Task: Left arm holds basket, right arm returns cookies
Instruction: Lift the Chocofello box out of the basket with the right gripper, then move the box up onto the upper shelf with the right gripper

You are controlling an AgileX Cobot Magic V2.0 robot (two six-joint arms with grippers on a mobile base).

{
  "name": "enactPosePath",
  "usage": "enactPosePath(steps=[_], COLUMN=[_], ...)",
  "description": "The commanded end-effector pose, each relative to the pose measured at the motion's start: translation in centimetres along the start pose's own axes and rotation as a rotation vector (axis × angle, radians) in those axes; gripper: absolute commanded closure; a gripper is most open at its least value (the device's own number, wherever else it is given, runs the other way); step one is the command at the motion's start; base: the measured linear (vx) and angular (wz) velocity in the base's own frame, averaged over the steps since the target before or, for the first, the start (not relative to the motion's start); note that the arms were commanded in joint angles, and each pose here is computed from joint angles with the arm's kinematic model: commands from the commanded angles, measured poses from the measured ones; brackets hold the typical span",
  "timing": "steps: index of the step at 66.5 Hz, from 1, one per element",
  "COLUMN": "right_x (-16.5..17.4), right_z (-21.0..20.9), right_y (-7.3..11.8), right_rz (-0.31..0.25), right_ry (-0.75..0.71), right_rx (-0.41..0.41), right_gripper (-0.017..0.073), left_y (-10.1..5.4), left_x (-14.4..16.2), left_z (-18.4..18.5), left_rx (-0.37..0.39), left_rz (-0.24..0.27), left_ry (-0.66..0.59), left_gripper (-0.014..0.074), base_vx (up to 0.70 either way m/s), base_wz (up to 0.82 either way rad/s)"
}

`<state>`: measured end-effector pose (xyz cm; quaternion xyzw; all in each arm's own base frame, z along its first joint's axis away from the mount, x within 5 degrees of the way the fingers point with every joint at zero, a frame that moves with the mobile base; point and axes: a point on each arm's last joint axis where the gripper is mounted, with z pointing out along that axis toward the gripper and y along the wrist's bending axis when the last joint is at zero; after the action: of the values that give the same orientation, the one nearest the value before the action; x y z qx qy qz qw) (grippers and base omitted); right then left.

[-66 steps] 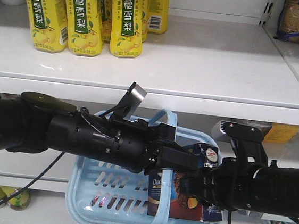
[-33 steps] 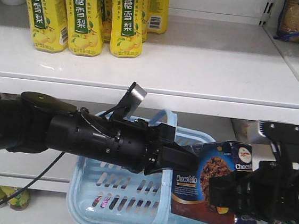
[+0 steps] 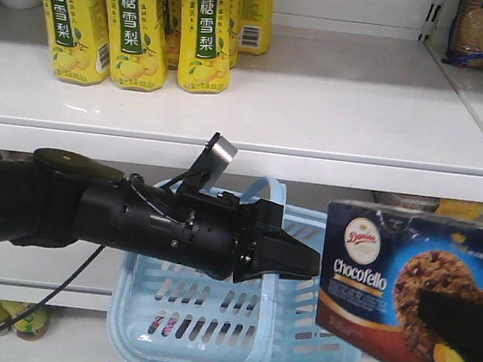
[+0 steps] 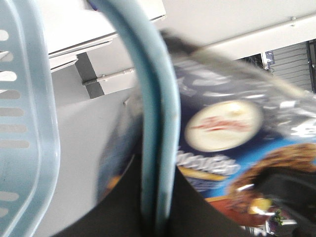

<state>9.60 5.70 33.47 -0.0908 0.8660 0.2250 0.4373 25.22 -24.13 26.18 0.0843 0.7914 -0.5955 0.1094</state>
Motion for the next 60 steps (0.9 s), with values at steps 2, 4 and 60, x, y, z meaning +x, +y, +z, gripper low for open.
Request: enactPosePath(steps=[2,4,60], right_x=[-3.4,-3.9,-16.7], right_z=[-3.0,-3.5,8.3], right_y=[0.8,0.9,-2.4], right_rz=[-0.043,-0.055,-0.038], right_ry=[-0.23,-0.254,-0.388], right_rx=[0.0,0.01,0.395], right_gripper=[0.0392,0.0392,0.0392], left_y=[-2.3,-2.3,-2.3], left_x=[-1.3,-1.3,-1.3], left_z=[-1.0,-1.0,-1.0], left_rx=[0.079,0.079,0.079], left_rz=[-0.022,-0.022,-0.022], left_ry=[-0.107,-0.107,-0.107], left_gripper=[0.0596,0.0596,0.0596], base_vx=[0.0,0.0,0.0], base_wz=[0.0,0.0,0.0])
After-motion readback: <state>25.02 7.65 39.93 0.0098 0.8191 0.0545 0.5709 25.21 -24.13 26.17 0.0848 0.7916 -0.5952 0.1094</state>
